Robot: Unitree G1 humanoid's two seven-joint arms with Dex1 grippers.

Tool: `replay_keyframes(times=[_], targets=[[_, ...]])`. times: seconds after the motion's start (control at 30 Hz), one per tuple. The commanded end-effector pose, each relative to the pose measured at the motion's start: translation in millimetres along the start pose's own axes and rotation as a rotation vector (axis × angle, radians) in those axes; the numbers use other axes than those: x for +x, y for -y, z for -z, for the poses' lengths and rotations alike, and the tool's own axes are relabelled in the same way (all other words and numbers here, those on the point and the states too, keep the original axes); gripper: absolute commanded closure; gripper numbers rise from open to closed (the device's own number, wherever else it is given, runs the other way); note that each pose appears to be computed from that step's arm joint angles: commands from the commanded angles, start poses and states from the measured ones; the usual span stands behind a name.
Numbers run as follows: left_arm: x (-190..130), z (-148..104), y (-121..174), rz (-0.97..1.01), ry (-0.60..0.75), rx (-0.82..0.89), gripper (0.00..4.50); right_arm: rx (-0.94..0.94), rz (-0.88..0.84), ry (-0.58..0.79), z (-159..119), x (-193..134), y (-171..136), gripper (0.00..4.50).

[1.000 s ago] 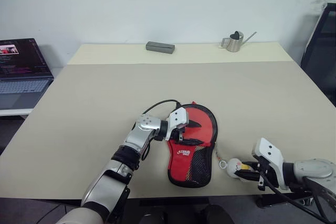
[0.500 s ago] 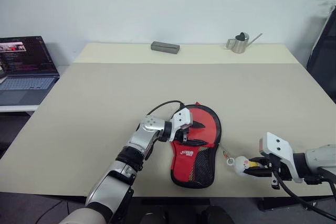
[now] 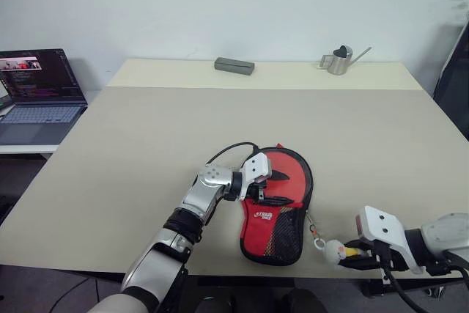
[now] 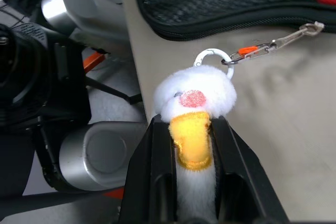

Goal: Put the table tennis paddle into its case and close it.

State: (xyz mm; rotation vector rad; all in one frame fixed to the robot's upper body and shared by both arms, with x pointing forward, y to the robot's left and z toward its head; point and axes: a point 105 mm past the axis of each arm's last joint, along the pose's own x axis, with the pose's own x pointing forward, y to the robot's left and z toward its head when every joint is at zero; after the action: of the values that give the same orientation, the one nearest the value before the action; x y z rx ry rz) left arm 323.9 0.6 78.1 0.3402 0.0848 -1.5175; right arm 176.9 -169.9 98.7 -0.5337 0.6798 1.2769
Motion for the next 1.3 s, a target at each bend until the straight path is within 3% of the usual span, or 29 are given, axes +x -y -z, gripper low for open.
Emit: replay_keyframes(times=[0.03, 0.53, 0.93, 1.2, 1.3], targets=[[8, 16, 13, 0.037, -0.046, -0.036, 1.13, -0.062, -0.095, -0.003, -8, 1, -20, 4.16], [10, 16, 13, 0.03, -0.044, -0.033, 1.13, -0.165, -0.296, -0.012, -22, 7, -74, 4.17], [9, 16, 13, 0.028, -0.046, -0.031, 1.13, -0.168, -0.234, -0.006, -23, 12, -61, 4.17], [11, 15, 12, 0.025, -0.042, -0.03, 1.13, -0.13, -0.211, 0.032, -32, 8, -54, 1.56], [12, 14, 12, 0.024, -0.04, -0.029, 1.13, -0.094, -0.187, 0.086, -43, 2, -46, 1.56]])
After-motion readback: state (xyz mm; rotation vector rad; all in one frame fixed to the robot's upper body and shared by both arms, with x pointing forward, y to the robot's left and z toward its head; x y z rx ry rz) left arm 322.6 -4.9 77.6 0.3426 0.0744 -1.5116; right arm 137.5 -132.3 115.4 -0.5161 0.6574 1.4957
